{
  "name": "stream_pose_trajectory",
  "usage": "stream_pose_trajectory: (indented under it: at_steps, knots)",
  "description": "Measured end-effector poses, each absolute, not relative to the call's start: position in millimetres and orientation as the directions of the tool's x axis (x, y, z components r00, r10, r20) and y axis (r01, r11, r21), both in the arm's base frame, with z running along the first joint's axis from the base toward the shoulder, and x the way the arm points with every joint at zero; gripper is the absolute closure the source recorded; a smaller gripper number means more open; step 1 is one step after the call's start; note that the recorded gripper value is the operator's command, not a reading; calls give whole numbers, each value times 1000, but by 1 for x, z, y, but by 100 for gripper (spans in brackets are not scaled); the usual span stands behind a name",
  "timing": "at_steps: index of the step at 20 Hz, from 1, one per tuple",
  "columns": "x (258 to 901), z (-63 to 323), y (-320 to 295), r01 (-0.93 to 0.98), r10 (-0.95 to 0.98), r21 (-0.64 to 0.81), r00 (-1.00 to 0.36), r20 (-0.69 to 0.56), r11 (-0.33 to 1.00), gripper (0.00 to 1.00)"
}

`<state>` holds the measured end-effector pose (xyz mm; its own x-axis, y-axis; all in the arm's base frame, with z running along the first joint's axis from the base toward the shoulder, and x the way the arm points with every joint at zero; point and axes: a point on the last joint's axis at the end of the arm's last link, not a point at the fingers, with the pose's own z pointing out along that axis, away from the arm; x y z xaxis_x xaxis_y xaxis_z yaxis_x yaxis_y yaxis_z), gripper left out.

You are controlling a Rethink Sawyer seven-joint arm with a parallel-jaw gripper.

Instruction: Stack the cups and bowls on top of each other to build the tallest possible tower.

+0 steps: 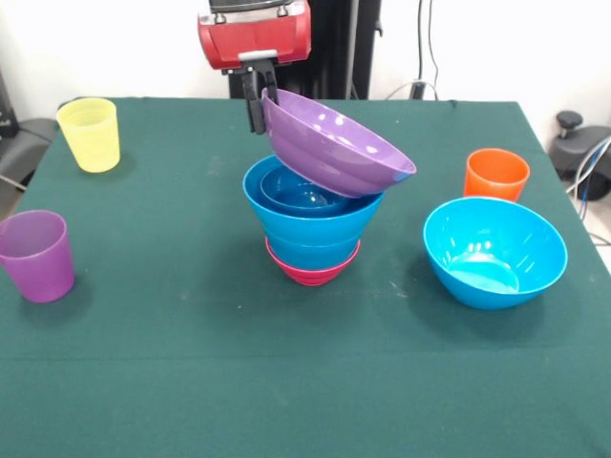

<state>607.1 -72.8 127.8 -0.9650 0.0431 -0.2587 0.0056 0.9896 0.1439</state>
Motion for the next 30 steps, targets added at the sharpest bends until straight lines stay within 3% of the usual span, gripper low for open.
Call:
stream_pose_trajectory:
  at_steps: [29,30]
  knots:
    - [608,128,-73,6,44,143,-964,-261,990,100]
    - [608,128,-74,6,44,143,-964,-261,990,0]
